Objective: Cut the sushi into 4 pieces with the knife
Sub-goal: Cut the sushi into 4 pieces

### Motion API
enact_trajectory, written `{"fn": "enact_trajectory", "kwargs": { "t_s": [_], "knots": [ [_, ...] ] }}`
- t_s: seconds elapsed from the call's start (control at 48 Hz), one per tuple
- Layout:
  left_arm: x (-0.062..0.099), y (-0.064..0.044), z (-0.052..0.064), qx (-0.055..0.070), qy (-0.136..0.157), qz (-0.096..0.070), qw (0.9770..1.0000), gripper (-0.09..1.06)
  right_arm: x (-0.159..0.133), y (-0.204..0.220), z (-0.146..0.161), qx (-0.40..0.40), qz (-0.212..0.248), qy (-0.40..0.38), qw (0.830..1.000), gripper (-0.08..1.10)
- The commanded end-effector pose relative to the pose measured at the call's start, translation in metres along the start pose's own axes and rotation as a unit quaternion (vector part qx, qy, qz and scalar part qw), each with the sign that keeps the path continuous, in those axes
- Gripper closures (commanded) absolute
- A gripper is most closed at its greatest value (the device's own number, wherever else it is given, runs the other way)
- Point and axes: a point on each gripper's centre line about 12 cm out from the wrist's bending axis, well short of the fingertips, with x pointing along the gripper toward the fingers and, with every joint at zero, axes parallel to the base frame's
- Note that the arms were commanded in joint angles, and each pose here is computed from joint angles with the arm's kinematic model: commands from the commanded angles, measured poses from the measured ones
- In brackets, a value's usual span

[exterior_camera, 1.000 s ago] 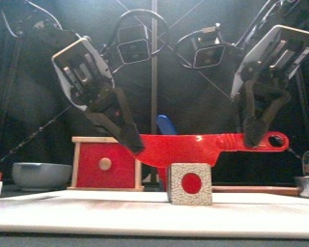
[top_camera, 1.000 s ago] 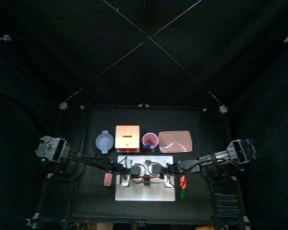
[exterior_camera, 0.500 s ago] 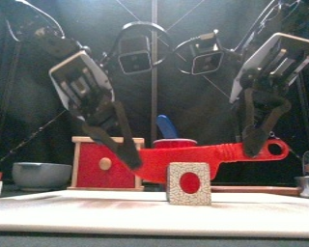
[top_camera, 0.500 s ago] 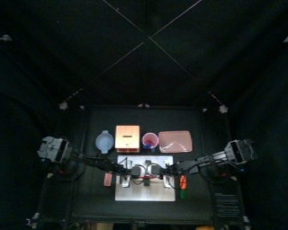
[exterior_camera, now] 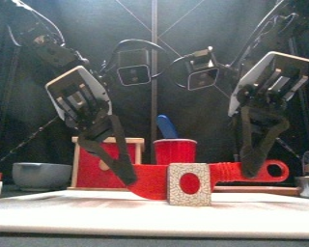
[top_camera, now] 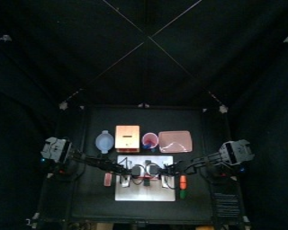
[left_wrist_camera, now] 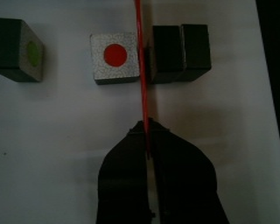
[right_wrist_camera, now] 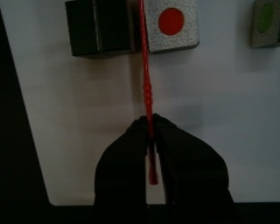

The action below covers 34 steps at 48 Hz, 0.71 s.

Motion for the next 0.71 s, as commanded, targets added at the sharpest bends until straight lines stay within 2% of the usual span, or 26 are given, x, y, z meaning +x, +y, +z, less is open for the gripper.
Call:
{"fn": "enact_trajectory", "kwargs": {
  "t_s": [0.021,0.375,0.708],
  "knots": [
    [0.006,-0.0006,-0.0133,0.002,0.023,0.001,0.9997,0.71,0.0059,0.0044,-0.007,-0.001,0.002,0.014,1.0,0.84],
    [0.0077,-0.0004,-0.0152,0.001,0.028,0.001,0.9996,0.71,0.0097,0.0026,-0.01,-0.001,-0.001,0.021,1.0,0.84],
    [0.0068,0.0069,-0.0137,-0.003,0.026,0.006,0.9996,0.71,0.0095,-0.003,-0.0113,-0.002,-0.007,0.023,1.0,0.84]
  ]
}}
